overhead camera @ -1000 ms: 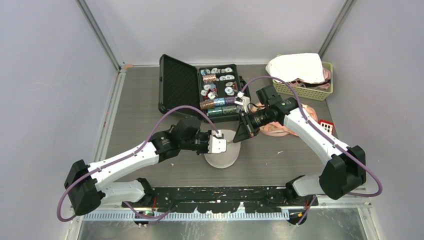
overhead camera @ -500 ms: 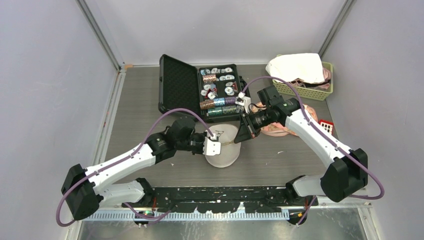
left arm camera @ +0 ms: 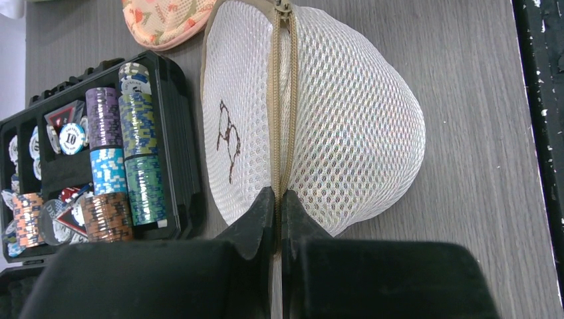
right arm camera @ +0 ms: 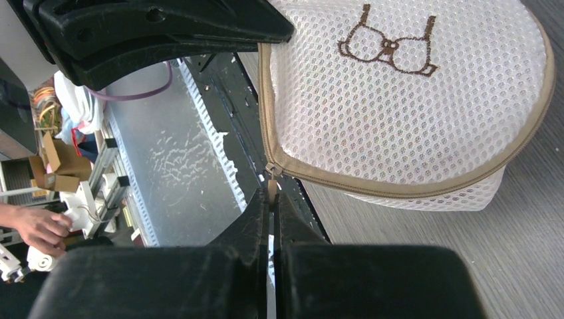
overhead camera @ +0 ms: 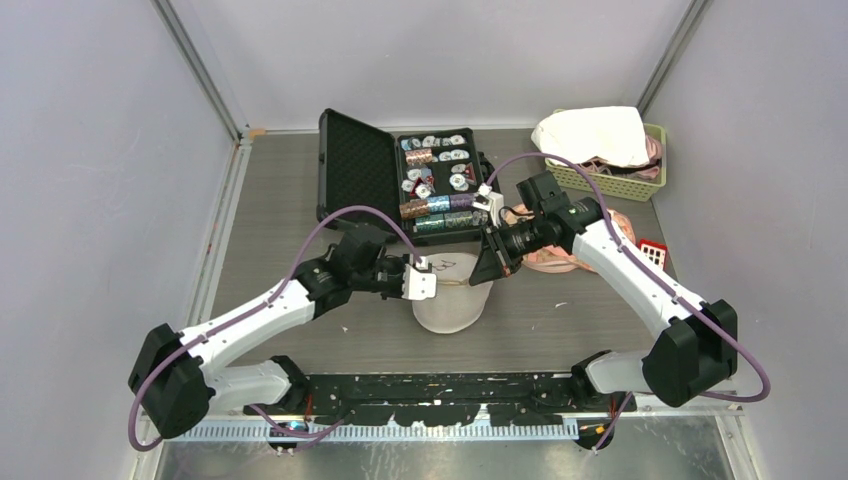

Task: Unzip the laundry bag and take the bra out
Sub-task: Unzip the laundry bag at the center of the board.

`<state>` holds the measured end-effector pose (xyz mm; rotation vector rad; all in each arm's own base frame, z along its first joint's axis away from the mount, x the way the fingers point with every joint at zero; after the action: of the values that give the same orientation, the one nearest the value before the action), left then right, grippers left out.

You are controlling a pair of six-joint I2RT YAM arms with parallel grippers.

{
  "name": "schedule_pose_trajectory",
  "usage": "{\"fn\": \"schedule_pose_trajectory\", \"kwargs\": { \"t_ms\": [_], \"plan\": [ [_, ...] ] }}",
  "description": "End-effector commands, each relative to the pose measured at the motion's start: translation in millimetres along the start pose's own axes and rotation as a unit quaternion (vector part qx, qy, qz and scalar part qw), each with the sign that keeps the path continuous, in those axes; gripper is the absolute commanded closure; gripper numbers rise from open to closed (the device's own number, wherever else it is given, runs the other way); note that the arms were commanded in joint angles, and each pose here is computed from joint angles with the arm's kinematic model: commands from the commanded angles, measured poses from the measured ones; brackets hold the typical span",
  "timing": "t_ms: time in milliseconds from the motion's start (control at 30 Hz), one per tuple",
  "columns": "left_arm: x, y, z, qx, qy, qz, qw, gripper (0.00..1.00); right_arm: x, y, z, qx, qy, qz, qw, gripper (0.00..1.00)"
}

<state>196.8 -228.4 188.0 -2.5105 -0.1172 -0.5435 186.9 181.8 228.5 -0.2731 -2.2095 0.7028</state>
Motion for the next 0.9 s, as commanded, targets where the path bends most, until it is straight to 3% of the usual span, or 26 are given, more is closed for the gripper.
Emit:
{"fn": "schedule_pose_trajectory", "kwargs": {
  "t_ms": [0,100,200,867],
  "plan": [
    [11.1,-11.8,-0.8,0.019,-0.004,-0.017,1.000,0.83,14.3,-8.1,-3.8,-0.018,0.007,-0.019,1.000,0.99],
    [16.6,-18.6,-19.5,-0.005,-0.018,-0.017,1.000,0.64,13.6,-6.8,-8.6,-0.025,0.007,-0.022,0.999,0.99],
    [18.7,-23.7,-37.9,-0.024,-0.032,0.003,0.999,0.58,12.8,-5.5,-10.4,-0.025,0.011,-0.025,0.999,0.99],
    [8.9,16.5,-85.8,-0.053,-0.042,0.059,0.996,0.54,9.8,-2.0,-16.4,-0.033,0.020,-0.025,0.999,0.99]
  ]
}}
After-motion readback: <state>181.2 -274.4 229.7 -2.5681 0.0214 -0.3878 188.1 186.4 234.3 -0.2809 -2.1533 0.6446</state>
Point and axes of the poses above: each gripper's point midway between its finger pads, its own y axis out along the fingers, its own x axis along the line the jaws close on, z = x × y, the point moved 6 cm from there along -y, back along the fingers, and after that the axes turned 2 degrees about -y, right-handed, at the moved point
